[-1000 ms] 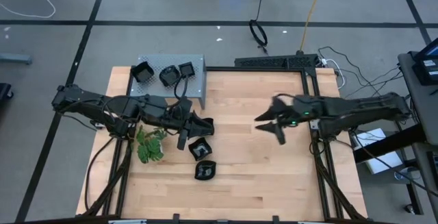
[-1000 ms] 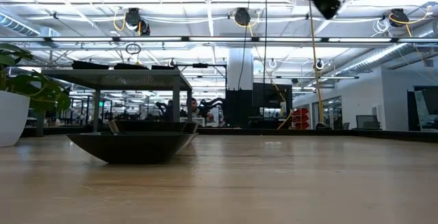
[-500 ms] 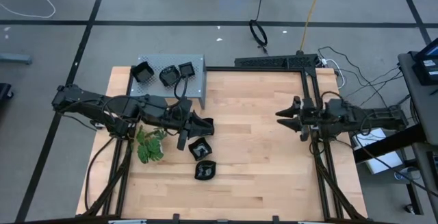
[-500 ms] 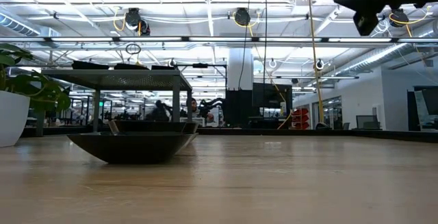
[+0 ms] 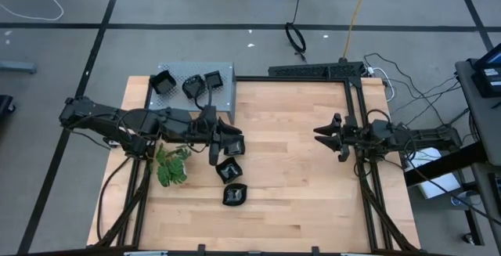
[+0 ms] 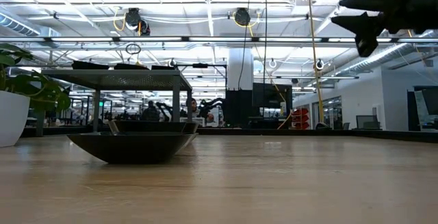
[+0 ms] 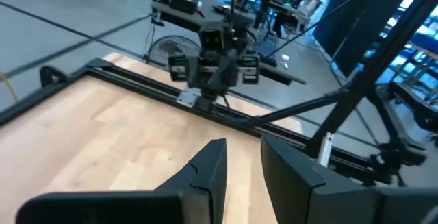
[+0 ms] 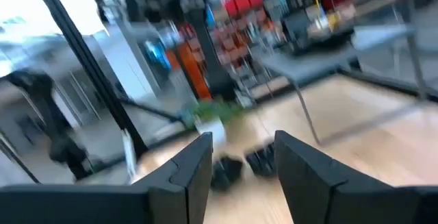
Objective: Pick & Place Mini shaped plates
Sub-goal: Stack the distorted square plate on top of the distorted plate on the shelf
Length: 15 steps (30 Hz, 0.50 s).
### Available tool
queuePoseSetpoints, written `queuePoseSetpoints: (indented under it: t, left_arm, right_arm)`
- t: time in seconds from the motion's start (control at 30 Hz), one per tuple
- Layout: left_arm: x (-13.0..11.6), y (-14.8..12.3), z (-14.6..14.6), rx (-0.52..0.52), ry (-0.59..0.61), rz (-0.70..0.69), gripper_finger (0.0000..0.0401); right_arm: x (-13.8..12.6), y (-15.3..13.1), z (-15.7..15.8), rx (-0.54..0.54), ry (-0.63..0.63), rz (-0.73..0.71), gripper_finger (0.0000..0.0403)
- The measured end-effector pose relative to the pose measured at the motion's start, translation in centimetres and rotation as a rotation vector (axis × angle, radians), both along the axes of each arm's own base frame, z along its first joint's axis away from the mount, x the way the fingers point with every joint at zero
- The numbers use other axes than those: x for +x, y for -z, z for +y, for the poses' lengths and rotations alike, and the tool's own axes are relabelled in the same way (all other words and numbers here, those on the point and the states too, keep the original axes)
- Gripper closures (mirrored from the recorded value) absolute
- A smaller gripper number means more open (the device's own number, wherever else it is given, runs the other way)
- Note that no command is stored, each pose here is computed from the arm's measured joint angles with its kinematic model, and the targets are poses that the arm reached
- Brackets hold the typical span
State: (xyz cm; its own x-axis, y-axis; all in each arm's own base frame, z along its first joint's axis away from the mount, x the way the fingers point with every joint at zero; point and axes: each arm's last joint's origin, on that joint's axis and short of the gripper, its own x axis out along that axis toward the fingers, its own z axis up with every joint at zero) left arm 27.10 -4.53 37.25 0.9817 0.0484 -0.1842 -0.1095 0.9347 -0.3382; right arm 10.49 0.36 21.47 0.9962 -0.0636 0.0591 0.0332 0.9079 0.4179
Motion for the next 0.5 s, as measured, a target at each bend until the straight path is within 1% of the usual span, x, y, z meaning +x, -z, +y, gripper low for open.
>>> queuePoseSetpoints:
  t: [0.13,0.17,0.2,0.23,0.3,0.33,0.43,0.5]
  left_arm:
    - [0.0,0.0,0.0,0.026,-0.005,0.001,0.0308]
    - [0.0,0.0,0.0,0.030,-0.004,0.001,0.0308]
    - [0.0,0.0,0.0,0.030,-0.005,0.001,0.0308]
    - [0.0,0.0,0.0,0.030,-0.005,0.001,0.0308]
    - [0.0,0.0,0.0,0.030,-0.005,0.001,0.0308]
    - [0.0,0.0,0.0,0.030,-0.005,0.001,0.0308]
    - [0.0,0.0,0.0,0.029,-0.005,0.000,0.0308]
    - [0.0,0.0,0.0,0.029,-0.005,0.000,0.0308]
  right_arm:
    - [0.3,1.8,0.0,0.017,-0.001,-0.164,0.0259]
    - [0.2,1.8,0.0,0.026,-0.002,-0.203,0.0259]
    - [0.0,1.1,0.0,0.040,0.000,-0.288,0.0259]
    - [-0.2,0.8,-0.1,0.059,0.007,-0.333,0.0259]
    - [-0.2,0.8,-0.1,0.072,0.017,-0.331,0.0259]
    - [0.0,1.1,-0.1,0.065,0.021,-0.292,0.0259]
    - [-0.1,1.0,-0.1,0.047,0.018,-0.310,0.0259]
    - [-0.1,1.0,-0.1,0.058,0.018,-0.309,0.0259]
